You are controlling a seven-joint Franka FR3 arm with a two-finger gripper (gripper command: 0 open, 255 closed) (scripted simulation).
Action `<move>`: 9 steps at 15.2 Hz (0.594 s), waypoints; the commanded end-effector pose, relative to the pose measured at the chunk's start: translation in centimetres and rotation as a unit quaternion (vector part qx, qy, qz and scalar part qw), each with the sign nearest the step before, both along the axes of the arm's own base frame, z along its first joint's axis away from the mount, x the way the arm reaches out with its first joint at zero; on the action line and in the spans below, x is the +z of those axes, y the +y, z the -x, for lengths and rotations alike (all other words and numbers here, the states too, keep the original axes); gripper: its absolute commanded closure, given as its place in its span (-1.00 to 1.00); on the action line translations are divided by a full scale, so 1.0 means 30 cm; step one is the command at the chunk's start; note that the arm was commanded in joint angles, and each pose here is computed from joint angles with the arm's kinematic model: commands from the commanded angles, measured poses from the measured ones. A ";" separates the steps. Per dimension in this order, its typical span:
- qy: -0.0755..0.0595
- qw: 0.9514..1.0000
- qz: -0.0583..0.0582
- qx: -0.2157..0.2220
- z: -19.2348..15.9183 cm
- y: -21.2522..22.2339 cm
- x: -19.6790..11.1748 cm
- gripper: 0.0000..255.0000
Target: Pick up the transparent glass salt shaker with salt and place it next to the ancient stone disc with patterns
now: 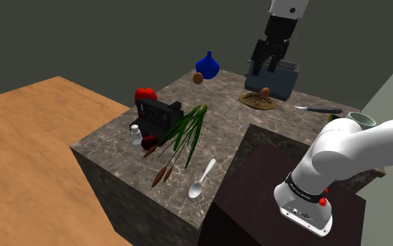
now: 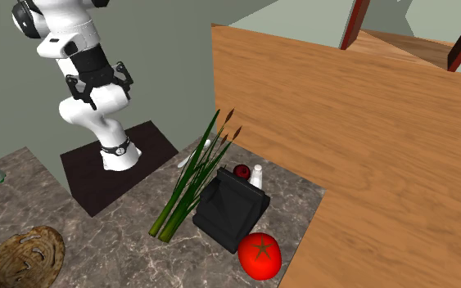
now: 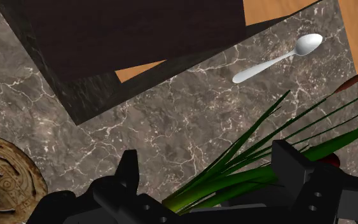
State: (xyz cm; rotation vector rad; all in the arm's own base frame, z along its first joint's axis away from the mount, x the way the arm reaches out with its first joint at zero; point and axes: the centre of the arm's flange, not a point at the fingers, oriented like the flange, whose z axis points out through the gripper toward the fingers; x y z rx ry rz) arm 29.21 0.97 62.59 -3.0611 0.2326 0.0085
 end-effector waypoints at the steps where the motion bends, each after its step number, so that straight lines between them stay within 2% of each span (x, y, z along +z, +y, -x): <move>1: 0.000 1.000 0.000 0.000 0.000 0.000 0.000 -1.00; 9: -0.022 1.000 0.013 0.009 -0.169 0.248 -0.179 -1.00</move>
